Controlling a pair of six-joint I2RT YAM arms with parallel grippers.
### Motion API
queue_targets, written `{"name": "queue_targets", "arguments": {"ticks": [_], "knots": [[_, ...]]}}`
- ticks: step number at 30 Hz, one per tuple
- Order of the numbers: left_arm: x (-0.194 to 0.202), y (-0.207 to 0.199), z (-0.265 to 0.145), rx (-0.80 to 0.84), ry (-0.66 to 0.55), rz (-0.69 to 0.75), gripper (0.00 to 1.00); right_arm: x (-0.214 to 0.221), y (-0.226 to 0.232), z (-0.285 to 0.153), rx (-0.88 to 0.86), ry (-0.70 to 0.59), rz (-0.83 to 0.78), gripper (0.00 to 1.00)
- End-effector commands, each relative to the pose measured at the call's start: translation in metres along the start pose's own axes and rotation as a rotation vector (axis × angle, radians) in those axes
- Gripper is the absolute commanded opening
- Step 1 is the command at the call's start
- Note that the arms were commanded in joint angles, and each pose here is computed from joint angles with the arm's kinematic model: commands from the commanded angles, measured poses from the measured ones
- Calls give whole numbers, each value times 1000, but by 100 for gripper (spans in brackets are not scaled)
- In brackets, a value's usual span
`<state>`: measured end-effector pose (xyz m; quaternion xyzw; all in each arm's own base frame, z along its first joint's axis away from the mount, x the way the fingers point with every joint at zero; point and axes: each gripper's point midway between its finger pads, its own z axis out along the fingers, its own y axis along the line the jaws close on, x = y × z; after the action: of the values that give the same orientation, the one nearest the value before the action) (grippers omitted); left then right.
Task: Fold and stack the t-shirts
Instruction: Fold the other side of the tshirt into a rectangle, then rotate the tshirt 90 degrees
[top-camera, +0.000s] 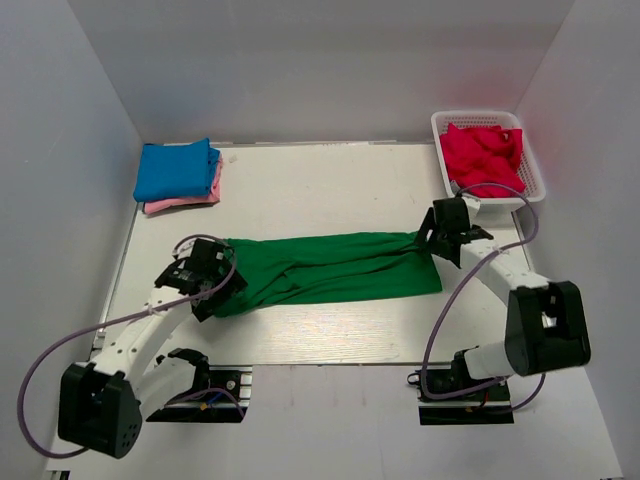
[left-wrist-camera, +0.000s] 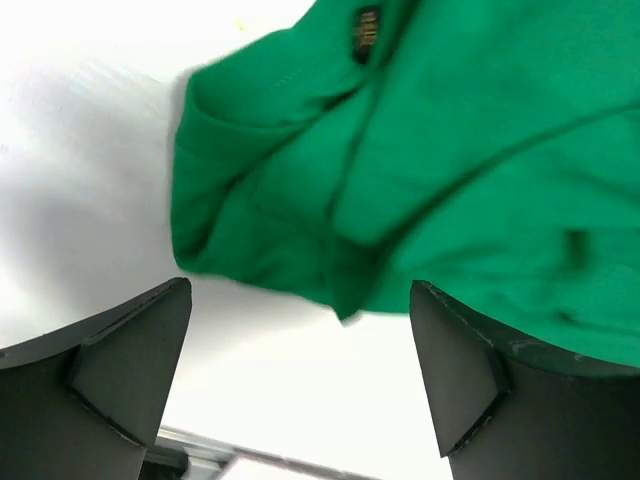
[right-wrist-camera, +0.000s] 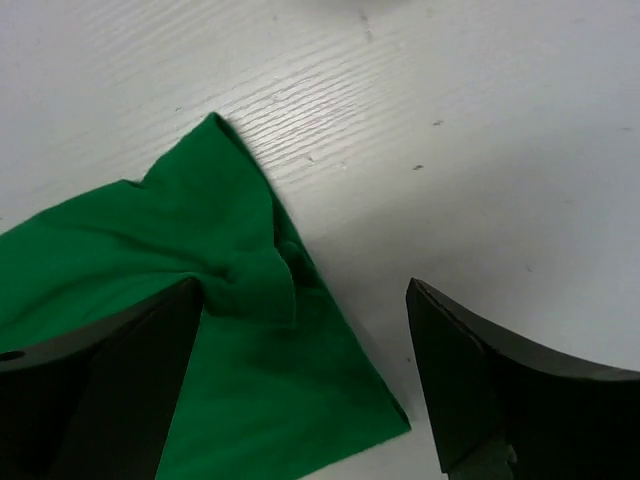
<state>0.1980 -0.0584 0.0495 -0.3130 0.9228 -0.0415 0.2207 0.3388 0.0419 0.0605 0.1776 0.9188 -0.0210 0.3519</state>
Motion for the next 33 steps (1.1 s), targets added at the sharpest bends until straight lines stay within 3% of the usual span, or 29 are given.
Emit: {"name": "queue_targets", "arguments": {"ticks": [1, 4, 8, 10, 16, 22, 25, 26, 27, 29, 30, 32, 33], "knots": [[-22, -21, -38, 83, -54, -69, 100, -27, -20, -28, 79, -103, 89, 90], [-58, -51, -62, 183, -165, -50, 100, -53, 8, -54, -102, -194, 59, 90], [-70, -99, -53, 304, -136, 7, 100, -51, 72, -72, -438, -154, -35, 90], [-71, -117, -24, 306, -99, 42, 100, -48, 94, -71, -531, -131, -86, 90], [-65, -126, 37, 161, 22, 89, 100, -8, 118, -26, -549, 73, -139, 90], [-68, -107, 100, -35, 50, 68, 100, 49, 77, 2, -359, 234, -55, 90], [-95, -135, 121, -61, 25, 70, 100, 89, 67, -1, -360, 346, -39, 90], [-81, -131, 148, -121, 84, 123, 100, 116, 65, -9, -401, 431, -30, 90], [-110, -167, 152, -66, 35, 120, 100, 122, 74, -16, -452, 430, -44, 90], [-123, -194, 171, -48, 52, 171, 100, 156, 78, -37, -506, 513, -85, 90], [-149, -236, 194, 11, 16, 170, 100, 159, 75, -42, -507, 513, -98, 90], [-157, -285, 209, 128, 47, 223, 100, 191, 83, -72, -568, 576, -213, 90], [-200, -344, 184, 308, -69, 202, 100, 203, 90, -85, -627, 609, -252, 90]]}}
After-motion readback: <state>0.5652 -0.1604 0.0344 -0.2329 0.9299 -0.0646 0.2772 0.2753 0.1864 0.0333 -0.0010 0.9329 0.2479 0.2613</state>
